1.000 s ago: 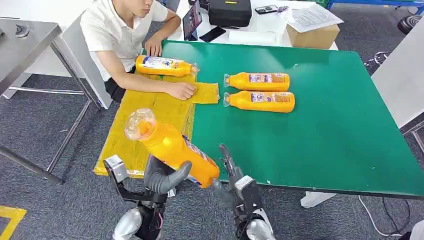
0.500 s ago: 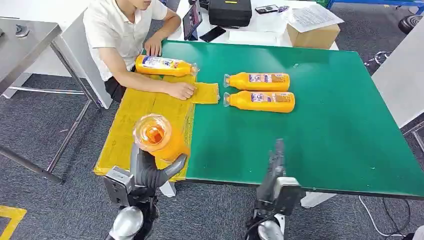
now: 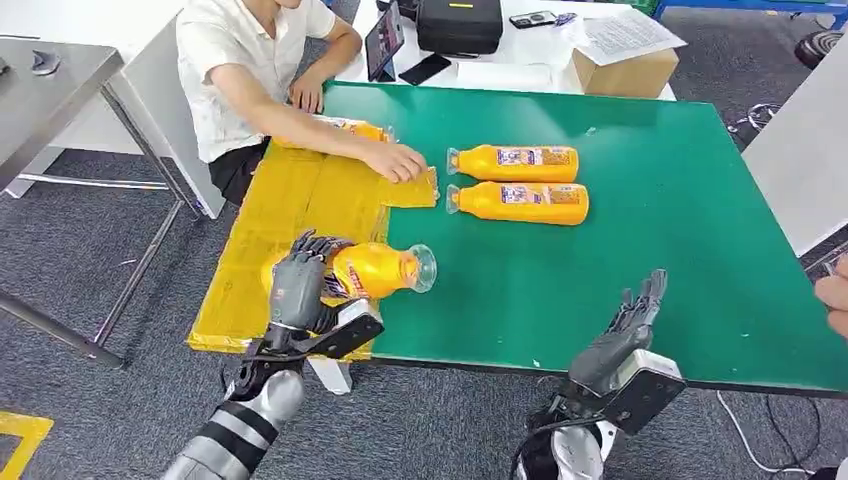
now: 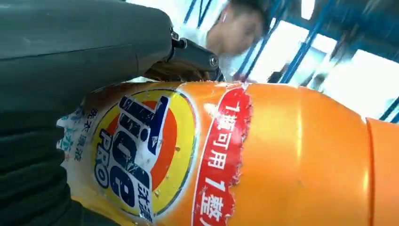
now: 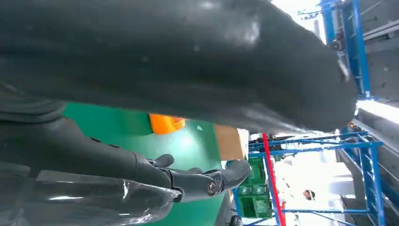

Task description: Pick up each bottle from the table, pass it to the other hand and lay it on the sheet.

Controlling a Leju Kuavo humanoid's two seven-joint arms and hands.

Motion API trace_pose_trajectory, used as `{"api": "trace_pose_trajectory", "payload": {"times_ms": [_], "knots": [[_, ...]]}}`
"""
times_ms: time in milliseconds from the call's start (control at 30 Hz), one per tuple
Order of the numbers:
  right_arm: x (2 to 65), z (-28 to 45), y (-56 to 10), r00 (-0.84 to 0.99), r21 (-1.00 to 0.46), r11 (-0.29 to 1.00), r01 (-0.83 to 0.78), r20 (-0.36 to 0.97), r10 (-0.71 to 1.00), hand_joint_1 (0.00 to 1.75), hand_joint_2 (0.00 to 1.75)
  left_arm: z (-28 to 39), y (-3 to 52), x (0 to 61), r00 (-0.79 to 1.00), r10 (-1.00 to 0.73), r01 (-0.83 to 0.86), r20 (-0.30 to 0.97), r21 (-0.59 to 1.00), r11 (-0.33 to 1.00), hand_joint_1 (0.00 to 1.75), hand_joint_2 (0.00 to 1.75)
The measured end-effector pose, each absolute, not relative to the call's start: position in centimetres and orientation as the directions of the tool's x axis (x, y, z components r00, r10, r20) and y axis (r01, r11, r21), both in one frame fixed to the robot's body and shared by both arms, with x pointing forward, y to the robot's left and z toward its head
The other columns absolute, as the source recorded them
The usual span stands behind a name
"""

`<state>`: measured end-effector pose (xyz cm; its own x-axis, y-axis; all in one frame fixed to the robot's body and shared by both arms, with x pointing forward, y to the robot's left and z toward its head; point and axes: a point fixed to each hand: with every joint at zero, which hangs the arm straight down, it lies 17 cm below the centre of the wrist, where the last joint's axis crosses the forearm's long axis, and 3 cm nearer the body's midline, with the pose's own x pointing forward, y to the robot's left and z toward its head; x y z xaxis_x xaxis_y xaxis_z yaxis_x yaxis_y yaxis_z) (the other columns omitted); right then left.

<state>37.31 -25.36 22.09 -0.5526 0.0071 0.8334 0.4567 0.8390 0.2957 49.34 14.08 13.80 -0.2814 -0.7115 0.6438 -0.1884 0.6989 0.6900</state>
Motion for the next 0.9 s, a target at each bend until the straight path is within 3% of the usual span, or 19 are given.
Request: {"api": "trace_pose_trajectory", "payload": {"times_ms": [133,367,400,433,467,500,667,833,867,900], "knots": [[37.9,22.5,-25.0,-0.566,0.312,0.845,0.434,0.824,-0.014,0.00,0.00,9.0,14.2,51.3,-0.187,-0.775,-0.023,0.604,0.786,0.618,1.75,1.75],[38.2,22.4,-24.9,-0.565,0.312,0.848,0.428,0.825,-0.018,0.00,0.00,6.8,15.1,52.6,-0.132,-0.797,0.049,0.589,0.807,0.588,1.75,1.75],[38.3,22.4,-24.8,-0.565,0.311,0.851,0.424,0.825,-0.021,0.00,0.00,6.5,15.1,52.7,-0.122,-0.789,0.074,0.602,0.798,0.598,1.68,1.75],[38.3,22.3,-24.7,-0.564,0.311,0.853,0.419,0.825,-0.024,0.00,0.00,6.4,15.2,53.0,-0.114,-0.779,0.091,0.617,0.787,0.610,0.82,1.75],[38.3,22.2,-24.6,-0.563,0.311,0.855,0.415,0.826,-0.027,0.00,0.00,6.5,15.3,53.3,-0.109,-0.767,0.101,0.632,0.775,0.624,0.24,1.75],[38.4,22.2,-24.5,-0.562,0.311,0.857,0.412,0.827,-0.030,0.00,0.00,6.6,15.4,53.6,-0.106,-0.758,0.107,0.644,0.765,0.635,0.00,1.75],[38.5,21.7,-24.2,-0.552,0.308,0.859,0.409,0.833,-0.036,0.00,0.00,6.1,15.2,53.9,-0.101,-0.740,0.155,0.665,0.745,0.649,0.00,1.75],[38.6,21.3,-24.0,-0.546,0.306,0.865,0.399,0.837,-0.044,0.00,0.00,4.8,11.5,51.9,-0.162,-0.659,0.318,0.734,0.671,0.670,0.00,1.75],[38.6,21.3,-24.0,-0.546,0.305,0.866,0.397,0.837,-0.045,0.00,1.75,4.9,10.6,51.3,-0.179,-0.637,0.350,0.750,0.653,0.671,0.00,1.75],[38.6,21.3,-24.0,-0.546,0.303,0.867,0.396,0.837,-0.044,0.00,1.75,5.2,9.4,50.7,-0.206,-0.615,0.382,0.761,0.641,0.666,0.00,1.75]]}}
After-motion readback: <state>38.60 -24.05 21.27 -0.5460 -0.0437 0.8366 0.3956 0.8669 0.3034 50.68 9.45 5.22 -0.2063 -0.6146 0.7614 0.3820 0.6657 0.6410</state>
